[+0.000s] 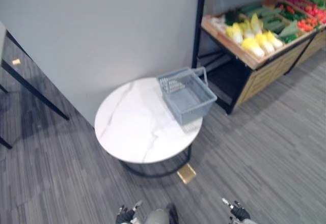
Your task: Pick vegetable in the basket
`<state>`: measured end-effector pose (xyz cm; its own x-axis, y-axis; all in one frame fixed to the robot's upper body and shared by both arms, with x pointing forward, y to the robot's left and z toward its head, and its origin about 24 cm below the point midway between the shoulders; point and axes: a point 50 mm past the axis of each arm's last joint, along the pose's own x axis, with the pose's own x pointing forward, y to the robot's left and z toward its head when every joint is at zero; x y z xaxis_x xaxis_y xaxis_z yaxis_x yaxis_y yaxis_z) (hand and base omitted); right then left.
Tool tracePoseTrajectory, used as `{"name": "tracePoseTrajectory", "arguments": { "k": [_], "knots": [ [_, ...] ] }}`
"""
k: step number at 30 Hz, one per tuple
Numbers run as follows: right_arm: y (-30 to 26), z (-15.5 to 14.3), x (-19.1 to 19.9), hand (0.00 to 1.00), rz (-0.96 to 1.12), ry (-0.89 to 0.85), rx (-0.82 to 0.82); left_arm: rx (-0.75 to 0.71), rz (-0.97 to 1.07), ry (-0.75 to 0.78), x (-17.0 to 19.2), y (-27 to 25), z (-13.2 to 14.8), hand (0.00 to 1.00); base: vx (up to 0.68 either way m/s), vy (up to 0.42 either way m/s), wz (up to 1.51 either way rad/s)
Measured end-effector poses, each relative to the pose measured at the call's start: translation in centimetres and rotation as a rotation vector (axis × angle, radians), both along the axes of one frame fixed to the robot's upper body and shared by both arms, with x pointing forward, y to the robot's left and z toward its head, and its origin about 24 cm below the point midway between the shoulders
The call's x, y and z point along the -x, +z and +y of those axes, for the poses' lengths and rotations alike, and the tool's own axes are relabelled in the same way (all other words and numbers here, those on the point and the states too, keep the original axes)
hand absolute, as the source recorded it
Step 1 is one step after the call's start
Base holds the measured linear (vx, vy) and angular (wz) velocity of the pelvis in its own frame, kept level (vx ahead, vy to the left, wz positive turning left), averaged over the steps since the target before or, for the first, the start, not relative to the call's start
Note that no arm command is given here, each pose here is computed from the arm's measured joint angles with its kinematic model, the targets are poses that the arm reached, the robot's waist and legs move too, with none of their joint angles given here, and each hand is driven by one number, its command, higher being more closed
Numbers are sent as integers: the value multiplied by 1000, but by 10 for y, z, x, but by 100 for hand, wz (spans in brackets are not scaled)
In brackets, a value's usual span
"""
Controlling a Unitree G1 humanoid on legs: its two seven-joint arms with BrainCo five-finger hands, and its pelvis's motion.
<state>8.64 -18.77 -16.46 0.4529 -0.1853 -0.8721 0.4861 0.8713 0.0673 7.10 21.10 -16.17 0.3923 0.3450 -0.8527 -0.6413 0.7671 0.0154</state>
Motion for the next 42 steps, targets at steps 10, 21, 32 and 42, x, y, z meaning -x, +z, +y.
{"name": "tracePoseTrajectory", "arguments": {
  "k": [10, 21, 32, 42],
  "knots": [
    [-2, -25, 25, 0, 64, -53, 43, -31, 120, -171, 14, -4, 10, 0, 349, 63, 57],
    [5, -28, 3, 0, -19, 72, 80, 17, 55, 8, 14, -5, -5, 0, 373, -337, 31],
    [6, -22, -9, 0, -27, 195, 64, 29, 29, -36, 4, -4, -12, 0, 263, -270, 45],
    [15, -46, -24, 0, -69, 86, 154, -7, 16, -80, -4, -2, -10, 0, 77, 115, 17]
  ]
}}
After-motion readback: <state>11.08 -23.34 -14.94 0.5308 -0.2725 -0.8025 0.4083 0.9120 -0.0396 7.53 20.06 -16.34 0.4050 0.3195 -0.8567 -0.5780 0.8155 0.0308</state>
